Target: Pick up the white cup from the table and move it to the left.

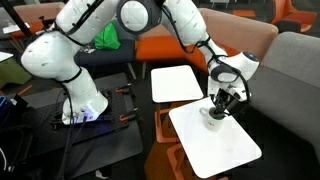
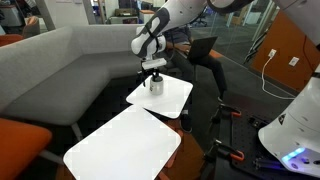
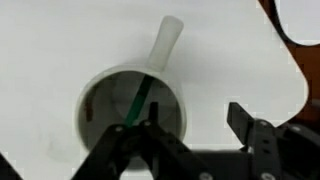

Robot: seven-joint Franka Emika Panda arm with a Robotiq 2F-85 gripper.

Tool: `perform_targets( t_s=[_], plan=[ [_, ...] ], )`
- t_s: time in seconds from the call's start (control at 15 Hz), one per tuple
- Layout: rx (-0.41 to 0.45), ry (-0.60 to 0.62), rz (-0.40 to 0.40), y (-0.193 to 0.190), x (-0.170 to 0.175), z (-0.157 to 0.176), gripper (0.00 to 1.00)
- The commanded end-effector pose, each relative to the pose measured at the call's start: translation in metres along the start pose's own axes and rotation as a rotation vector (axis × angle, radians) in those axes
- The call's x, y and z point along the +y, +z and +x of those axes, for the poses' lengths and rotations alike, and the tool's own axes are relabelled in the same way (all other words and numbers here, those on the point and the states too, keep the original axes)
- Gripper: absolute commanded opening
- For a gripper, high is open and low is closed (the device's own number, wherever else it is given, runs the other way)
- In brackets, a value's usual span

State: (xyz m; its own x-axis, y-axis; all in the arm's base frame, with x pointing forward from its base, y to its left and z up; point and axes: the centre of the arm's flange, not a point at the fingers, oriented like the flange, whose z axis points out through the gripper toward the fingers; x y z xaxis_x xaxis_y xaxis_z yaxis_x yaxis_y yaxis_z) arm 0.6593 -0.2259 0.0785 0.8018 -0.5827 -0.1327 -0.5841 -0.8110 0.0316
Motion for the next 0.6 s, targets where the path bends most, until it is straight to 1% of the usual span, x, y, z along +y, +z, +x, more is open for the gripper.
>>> perform_targets(
  t_s=[0.0,0.27,0.33,0.4,0.53],
  plan=[
    [0.023,-0.015,-0.019,0.0026,-0.0086,0.0144,0.44],
    [0.026,-0.019,-0.033,0.0083,-0.0108,0.0230,0.15],
    [0.025,-0.018,-0.034,0.0089,-0.0104,0.0237,0.06],
    [0.023,-0.017,-0.034,0.0094,-0.0095,0.0242,0.01],
    [0.021,-0.016,-0.025,0.0060,-0.0083,0.0232,0.00]
  ],
)
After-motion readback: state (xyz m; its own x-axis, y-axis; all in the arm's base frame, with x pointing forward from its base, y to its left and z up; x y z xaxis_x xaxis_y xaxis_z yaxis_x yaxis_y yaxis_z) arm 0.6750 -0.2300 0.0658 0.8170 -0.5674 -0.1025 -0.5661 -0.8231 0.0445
